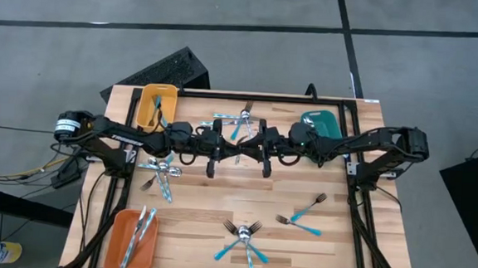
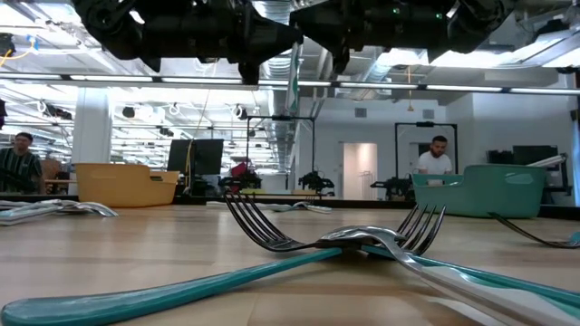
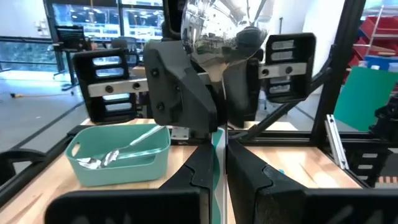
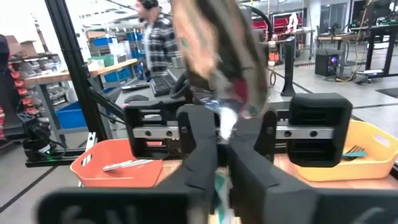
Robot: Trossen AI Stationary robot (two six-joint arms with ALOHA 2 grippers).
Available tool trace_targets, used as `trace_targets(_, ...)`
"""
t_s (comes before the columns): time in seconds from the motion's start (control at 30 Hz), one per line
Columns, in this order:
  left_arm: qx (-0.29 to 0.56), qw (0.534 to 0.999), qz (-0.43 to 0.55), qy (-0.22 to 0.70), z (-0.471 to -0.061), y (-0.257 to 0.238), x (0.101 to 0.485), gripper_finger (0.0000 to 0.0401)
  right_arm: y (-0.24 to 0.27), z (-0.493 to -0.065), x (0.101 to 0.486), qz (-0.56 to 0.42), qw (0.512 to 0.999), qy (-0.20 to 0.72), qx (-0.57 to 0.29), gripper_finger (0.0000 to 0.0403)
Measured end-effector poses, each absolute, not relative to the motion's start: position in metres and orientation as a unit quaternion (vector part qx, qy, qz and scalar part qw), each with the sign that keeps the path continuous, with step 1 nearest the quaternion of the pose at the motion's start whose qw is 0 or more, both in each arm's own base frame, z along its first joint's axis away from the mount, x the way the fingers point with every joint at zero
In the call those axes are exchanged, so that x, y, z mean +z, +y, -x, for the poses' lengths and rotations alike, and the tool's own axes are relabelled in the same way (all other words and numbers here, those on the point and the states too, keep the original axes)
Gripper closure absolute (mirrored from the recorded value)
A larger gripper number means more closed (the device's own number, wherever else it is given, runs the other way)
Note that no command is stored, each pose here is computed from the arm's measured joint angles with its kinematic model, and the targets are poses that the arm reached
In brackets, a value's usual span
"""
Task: Sort silverware by color (type)
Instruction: Put the white-blue spoon into the blue bin
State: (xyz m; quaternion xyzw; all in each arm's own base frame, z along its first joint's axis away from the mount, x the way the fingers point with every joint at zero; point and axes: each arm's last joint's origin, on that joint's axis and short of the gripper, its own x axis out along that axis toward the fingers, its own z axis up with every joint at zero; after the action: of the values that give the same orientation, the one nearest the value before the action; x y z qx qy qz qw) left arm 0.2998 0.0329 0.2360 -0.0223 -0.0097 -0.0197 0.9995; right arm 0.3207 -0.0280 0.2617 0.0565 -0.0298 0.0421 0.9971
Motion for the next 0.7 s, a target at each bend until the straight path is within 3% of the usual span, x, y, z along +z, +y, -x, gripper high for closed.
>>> trace_targets(0.13,-0.002,0.999,0.034,-0.006,-0.301,0.032,0.236,0.0390,-0.028,-0.321,0.261,-0.055,0.997,-0.026,0.040,0.0386)
trace_targets(0.37,0.074,0.995,0.057,0.027,-0.300,0.037,0.230,0.0344,-0.036,-0.306,0.262,-0.064,0.994,0.053,-0.073,0.0390)
trace_targets(0.53,0.134,0.983,0.080,0.099,-0.297,0.039,0.215,0.0307,-0.042,-0.266,0.278,-0.058,0.972,0.133,-0.185,0.0394)
trace_targets(0.7,0.181,0.967,0.079,0.163,-0.293,0.040,0.202,0.0297,-0.047,-0.216,0.284,-0.079,0.920,0.212,-0.321,0.0394)
